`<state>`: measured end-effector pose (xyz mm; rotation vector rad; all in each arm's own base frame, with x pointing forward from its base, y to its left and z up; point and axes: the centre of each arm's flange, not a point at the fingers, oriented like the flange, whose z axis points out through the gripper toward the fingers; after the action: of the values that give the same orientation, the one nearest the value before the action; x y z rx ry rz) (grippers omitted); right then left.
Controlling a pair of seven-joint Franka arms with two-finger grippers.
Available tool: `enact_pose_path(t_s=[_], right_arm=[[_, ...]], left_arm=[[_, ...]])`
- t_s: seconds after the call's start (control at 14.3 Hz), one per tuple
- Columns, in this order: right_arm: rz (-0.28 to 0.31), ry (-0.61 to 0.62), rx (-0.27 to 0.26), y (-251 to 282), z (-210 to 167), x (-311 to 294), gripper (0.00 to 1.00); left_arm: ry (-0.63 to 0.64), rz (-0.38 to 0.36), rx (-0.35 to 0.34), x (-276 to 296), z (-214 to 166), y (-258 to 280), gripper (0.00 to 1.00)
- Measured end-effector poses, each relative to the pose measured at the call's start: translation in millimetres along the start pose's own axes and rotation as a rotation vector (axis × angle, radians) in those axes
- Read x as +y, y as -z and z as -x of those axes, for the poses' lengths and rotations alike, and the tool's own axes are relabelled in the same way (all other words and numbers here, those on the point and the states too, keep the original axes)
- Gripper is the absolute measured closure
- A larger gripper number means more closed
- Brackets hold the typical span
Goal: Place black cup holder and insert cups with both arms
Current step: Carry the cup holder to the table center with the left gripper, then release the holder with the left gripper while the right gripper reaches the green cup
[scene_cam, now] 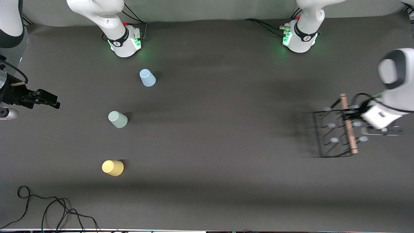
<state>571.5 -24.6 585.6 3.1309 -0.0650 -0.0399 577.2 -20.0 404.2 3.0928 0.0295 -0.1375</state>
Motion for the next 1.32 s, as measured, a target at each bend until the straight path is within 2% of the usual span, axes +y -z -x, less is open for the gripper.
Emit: enact_pose_path(t_s=[0.28,0.49,0.77,1.05,1.12,1.25,1.32], right_arm=[[0.000,0.000,0.001,0.3,0.0,-0.1,0.00],[0.000,0.001,0.002,1.2,0.5,-0.3,0.00],[0.000,0.003,0.013,12.0,7.2,-1.9,0.00],[0.001,0.033,-0.025,21.3,39.7,-17.7,0.00],[0.002,0.041,-0.036,17.7,54.0,-21.3,0.00],[0.003,0.048,-0.052,3.1,90.6,-23.4,0.00],[0.003,0.049,-0.049,-7.1,108.6,-22.7,0.00]], left_arm=[[0.120,-0.003,0.030,199.6,20.7,3.7,0.84],[0.154,0.016,0.042,321.6,50.7,-2.1,0.84],[0.131,0.034,0.033,445.8,100.3,-32.4,0.84],[0.075,0.028,0.008,521.0,128.8,-79.1,0.84],[0.063,0.024,0.012,528.1,129.0,-86.0,0.78],[0.053,0.020,0.039,531.9,123.2,-85.6,0.60],[0.059,0.021,0.052,529.3,117.5,-79.2,0.48]])
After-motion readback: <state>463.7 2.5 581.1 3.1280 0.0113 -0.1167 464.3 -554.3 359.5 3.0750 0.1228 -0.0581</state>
